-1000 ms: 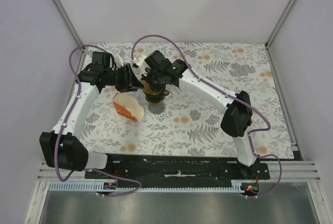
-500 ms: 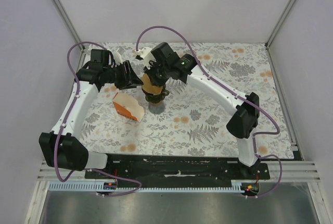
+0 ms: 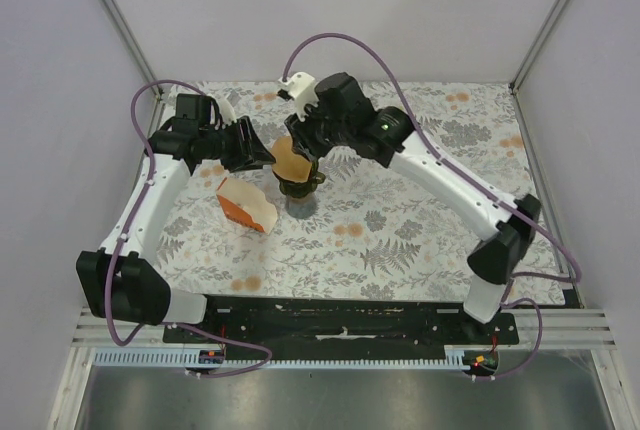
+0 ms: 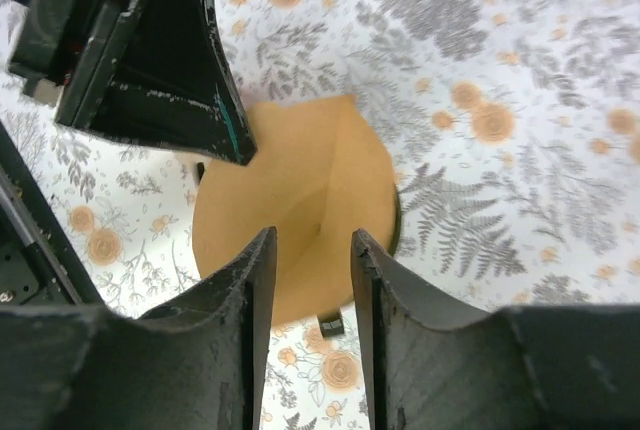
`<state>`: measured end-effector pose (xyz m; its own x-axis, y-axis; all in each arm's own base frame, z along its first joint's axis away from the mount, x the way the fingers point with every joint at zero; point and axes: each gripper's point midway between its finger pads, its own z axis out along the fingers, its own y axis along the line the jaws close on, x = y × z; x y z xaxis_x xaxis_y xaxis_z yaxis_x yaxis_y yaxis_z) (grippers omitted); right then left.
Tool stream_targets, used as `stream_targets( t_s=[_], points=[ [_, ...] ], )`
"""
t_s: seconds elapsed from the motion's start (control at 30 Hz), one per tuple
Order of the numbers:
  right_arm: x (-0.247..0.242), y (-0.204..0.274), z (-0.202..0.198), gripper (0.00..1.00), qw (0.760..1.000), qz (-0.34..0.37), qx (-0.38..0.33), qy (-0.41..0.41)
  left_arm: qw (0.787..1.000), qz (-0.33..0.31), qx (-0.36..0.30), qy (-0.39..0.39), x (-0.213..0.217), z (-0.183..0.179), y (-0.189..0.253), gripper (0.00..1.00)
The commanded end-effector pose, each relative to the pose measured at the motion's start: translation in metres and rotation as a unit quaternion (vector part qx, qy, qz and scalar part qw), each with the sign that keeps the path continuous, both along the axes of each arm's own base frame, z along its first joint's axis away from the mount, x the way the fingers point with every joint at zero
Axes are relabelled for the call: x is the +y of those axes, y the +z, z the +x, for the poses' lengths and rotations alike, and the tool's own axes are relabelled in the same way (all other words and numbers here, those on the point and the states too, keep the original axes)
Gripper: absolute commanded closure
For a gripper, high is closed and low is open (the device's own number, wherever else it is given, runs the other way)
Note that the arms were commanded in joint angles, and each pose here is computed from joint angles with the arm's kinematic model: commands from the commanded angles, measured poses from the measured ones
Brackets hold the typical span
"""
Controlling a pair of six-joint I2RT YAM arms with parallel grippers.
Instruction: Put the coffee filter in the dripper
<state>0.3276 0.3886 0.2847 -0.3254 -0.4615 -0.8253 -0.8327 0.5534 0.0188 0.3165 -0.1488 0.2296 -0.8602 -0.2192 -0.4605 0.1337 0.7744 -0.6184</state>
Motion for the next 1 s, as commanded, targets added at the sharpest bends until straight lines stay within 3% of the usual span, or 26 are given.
stream_targets(
  t_s=[0.0,0.07,0.2,0.53,0.97],
  points=[
    [-0.03,0.073,0.013,0.49,0.987,0.081,-0.106,-0.091,0.999,0.008,-0.035,-0.014,0.0,0.007,0.015,0.48],
    [-0.041,0.06,0.025,0.36,0.984,0.058,-0.108,-0.132,0.999,0.008,-0.036,-0.015,-0.001,0.007,0.015,0.48],
    [-0.035,0.02,0.035,0.27,0.988,0.013,-0.066,-0.138,0.999,0.009,-0.038,-0.017,-0.001,0.008,0.015,0.48],
    [-0.032,-0.044,0.048,0.3,0.988,-0.016,0.009,-0.15,0.998,0.041,-0.046,-0.017,0.005,0.013,0.006,0.48],
    [-0.021,-0.077,0.043,0.32,0.992,-0.009,0.058,-0.115,0.99,0.101,-0.082,-0.061,-0.003,0.019,-0.002,0.51]
  ],
)
